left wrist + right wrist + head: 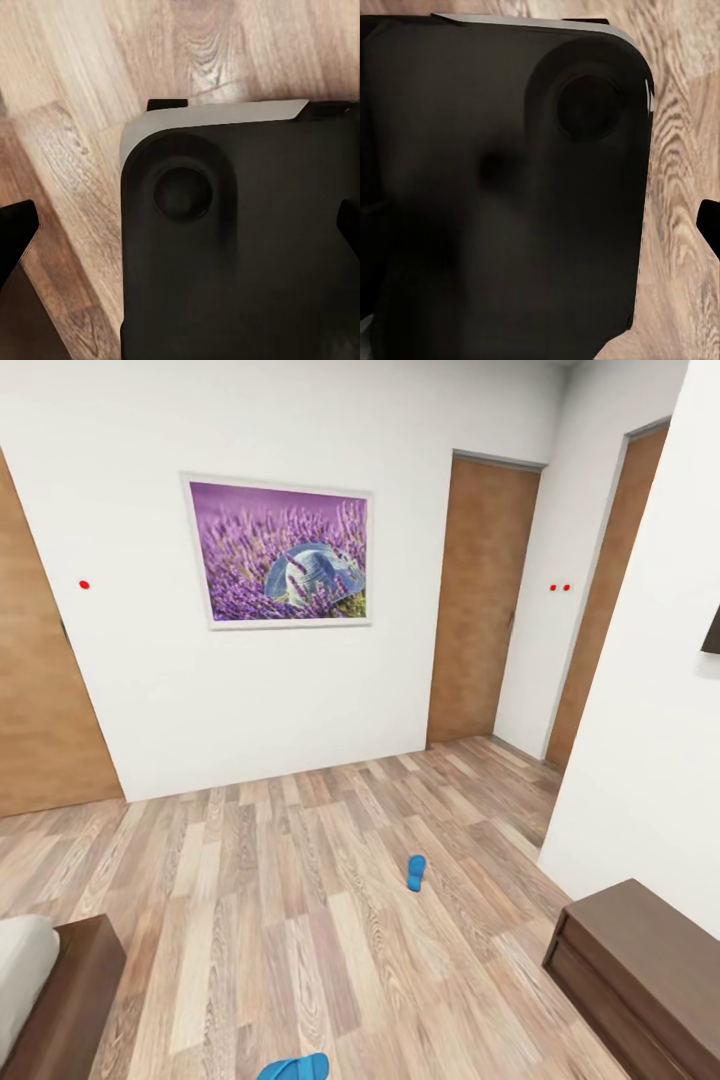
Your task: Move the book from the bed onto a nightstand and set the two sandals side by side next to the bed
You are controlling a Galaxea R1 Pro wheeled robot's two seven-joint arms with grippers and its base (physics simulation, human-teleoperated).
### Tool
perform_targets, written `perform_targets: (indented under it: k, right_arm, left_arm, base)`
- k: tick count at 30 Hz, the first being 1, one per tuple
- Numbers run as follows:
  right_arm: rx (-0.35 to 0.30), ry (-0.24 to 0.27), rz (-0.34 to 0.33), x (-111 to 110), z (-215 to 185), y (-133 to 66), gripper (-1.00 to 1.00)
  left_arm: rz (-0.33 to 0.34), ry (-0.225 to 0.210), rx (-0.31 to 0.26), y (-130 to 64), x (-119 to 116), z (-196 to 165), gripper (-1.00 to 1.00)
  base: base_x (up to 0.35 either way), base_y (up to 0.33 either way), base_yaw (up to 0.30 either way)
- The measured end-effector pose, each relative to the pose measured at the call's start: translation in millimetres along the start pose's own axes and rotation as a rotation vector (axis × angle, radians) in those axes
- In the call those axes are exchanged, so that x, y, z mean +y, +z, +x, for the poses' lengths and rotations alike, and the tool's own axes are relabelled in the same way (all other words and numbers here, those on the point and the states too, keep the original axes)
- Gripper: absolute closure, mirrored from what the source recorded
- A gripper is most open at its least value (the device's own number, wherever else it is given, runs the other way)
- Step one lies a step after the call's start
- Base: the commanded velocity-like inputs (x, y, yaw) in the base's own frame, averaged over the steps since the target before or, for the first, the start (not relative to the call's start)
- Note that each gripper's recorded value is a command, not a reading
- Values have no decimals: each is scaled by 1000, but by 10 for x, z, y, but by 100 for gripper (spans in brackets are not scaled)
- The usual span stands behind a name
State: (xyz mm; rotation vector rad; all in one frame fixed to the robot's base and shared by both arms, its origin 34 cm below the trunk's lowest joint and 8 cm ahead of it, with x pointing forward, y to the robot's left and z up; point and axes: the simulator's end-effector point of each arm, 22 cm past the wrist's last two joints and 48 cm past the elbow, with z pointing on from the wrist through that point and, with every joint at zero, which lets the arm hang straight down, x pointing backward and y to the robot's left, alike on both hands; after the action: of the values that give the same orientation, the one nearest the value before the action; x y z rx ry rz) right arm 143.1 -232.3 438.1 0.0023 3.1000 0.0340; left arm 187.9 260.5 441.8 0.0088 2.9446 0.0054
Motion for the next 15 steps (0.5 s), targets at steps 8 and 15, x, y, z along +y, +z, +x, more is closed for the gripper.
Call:
perform_targets:
  k: [8, 15]
  right_arm:
    - [0, 0, 0, -1, 0, 0, -100]
    - [0, 0, 0, -2, 0, 0, -100]
  left_arm:
    - [0, 1, -1, 1, 0, -2, -100]
    - [0, 1, -1, 1, -2, -3, -100]
  base:
    - [30, 79, -169]
    - [6, 85, -267]
